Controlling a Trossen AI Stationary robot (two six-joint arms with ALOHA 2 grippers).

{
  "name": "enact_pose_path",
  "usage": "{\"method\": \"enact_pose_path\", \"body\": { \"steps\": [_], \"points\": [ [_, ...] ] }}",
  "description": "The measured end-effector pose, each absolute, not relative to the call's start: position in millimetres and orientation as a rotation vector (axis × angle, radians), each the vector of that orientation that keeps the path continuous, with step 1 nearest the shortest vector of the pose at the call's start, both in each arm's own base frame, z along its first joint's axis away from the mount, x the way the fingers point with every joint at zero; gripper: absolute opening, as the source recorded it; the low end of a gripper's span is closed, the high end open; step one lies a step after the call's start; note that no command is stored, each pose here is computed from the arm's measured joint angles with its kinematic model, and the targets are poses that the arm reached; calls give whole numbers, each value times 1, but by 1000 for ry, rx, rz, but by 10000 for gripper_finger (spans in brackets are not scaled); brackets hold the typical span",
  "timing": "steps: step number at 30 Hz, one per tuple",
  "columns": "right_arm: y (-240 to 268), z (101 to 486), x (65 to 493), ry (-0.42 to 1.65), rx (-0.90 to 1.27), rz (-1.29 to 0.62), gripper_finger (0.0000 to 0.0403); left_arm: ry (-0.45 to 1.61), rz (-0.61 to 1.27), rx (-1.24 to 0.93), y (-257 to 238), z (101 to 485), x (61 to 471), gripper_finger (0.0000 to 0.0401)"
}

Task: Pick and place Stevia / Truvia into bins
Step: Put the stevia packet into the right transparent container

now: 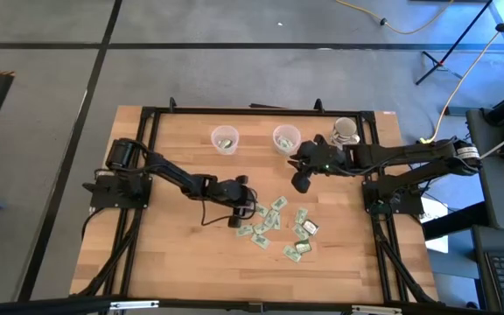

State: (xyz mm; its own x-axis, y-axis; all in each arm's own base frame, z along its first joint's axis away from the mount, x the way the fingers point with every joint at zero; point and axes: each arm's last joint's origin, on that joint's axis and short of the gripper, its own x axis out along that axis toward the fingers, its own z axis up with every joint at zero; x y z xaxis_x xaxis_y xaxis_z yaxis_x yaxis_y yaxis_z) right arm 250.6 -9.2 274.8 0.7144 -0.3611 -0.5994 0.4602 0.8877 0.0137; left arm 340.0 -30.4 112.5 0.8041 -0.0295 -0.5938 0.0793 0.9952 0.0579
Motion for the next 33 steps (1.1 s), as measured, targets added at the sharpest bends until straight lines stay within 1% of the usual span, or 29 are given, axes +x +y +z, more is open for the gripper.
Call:
{"method": "enact_pose_path", "body": {
  "steps": [4, 14, 17, 20, 28, 33],
  "points": [
    [-9, 274, 250, 631, 165, -458, 85, 648, -11, 101, -29, 111, 339, 149],
    [-9, 271, 248, 670, 178, -473, 85, 704, -53, 112, -41, 107, 334, 123],
    [-9, 271, 248, 670, 178, -473, 85, 703, -21, 112, -43, 107, 334, 118],
    [-9, 271, 248, 669, 178, -473, 85, 703, 18, 131, -44, 107, 334, 114],
    [-9, 271, 248, 666, 179, -472, 85, 699, 17, 119, -43, 107, 334, 112],
    [-9, 271, 248, 666, 179, -472, 85, 698, 16, 118, -44, 98, 337, 109]
  ]
}}
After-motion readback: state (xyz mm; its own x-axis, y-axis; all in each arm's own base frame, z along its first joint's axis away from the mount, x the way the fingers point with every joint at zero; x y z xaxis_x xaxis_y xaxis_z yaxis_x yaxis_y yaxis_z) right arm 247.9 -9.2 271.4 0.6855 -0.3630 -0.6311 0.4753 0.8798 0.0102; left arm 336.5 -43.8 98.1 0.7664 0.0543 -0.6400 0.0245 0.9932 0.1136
